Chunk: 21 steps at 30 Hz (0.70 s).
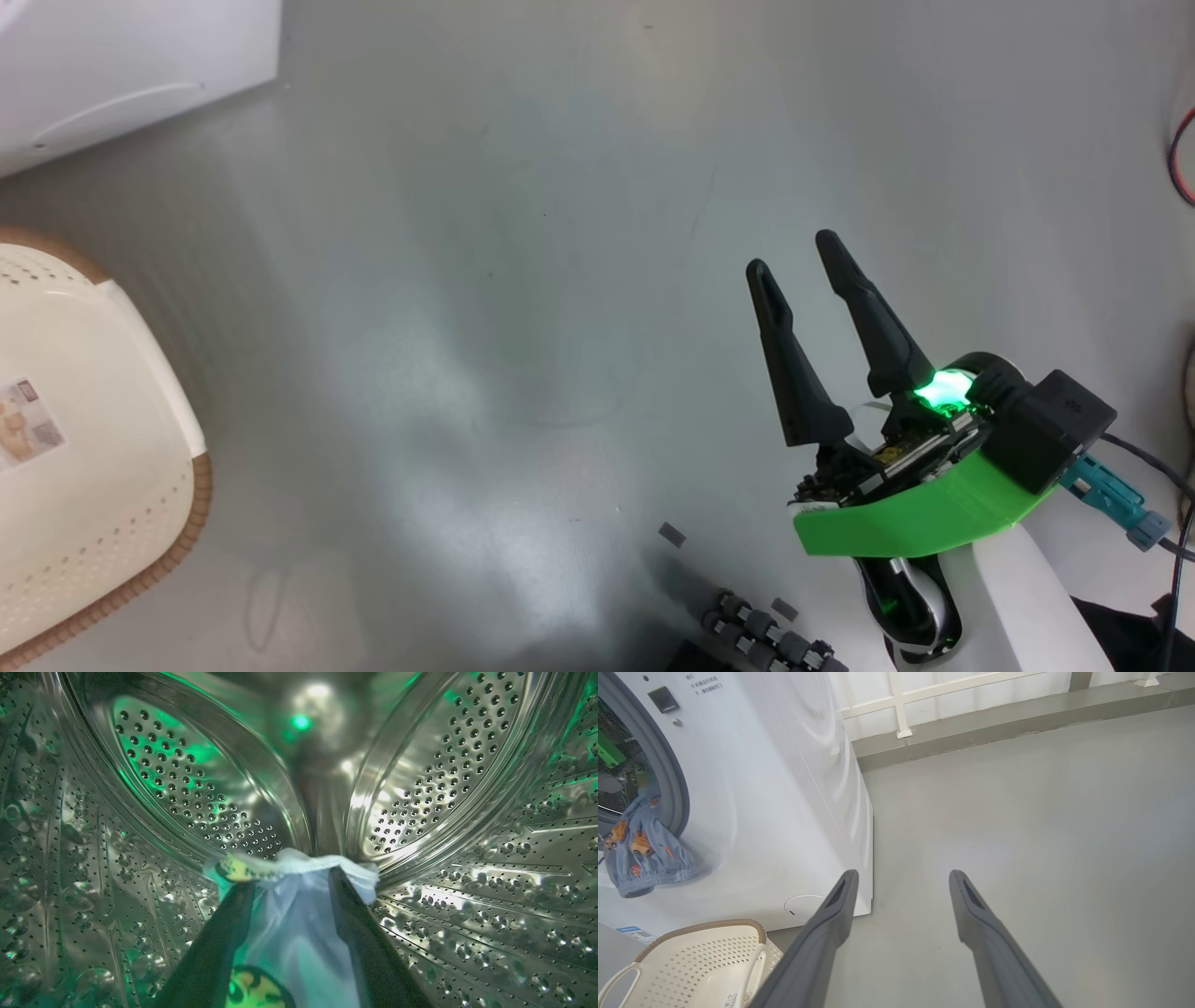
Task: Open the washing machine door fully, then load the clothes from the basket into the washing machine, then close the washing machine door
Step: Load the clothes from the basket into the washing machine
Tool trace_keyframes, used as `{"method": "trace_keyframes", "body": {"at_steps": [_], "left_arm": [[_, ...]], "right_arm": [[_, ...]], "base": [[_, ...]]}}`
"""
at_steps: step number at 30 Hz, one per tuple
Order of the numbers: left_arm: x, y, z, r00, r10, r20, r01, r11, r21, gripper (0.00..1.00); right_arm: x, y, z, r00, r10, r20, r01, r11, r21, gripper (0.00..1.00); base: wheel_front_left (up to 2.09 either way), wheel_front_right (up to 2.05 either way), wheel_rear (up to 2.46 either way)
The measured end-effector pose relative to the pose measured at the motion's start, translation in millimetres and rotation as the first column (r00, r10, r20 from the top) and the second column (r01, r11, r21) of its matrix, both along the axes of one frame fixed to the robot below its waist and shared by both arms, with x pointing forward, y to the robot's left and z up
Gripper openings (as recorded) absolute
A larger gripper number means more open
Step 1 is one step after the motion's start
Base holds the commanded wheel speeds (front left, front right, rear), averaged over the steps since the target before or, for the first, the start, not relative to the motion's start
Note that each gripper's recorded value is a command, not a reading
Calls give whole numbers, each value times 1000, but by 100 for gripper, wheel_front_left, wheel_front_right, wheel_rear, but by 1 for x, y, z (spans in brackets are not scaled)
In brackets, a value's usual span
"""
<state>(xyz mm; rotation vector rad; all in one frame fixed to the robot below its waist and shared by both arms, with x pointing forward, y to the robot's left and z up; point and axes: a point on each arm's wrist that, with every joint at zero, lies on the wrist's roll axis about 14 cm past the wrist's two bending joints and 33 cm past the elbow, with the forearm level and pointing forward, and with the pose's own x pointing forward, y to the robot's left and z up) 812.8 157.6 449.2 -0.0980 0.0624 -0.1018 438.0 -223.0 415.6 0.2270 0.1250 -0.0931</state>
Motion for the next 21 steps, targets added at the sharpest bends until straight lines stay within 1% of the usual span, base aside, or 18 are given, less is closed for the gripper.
{"method": "trace_keyframes", "body": {"at_steps": [4,9,12,16,21], "left_arm": [[-5,-4,1,1000,-10,-3,10,1000,-6,100],[-16,-15,3,999,-50,-1,50,999,-9,100],[-27,-18,-2,998,-63,-12,63,998,5,100],[-43,-24,0,996,-84,7,84,996,5,100],[-68,-20,0,996,-78,33,78,997,16,100]], "right_arm": [[1,1,4,1000,5,12,-5,1000,-4,100],[1,1,11,999,8,31,-8,1000,-8,100],[2,2,17,999,12,47,-11,1000,-15,100],[2,0,26,997,14,69,-12,999,-33,100],[1,6,32,996,30,87,-27,999,-34,100]], "base": [[0,0,0],[0,0,0],[0,0,0],[0,0,0],[0,0,0]]}}
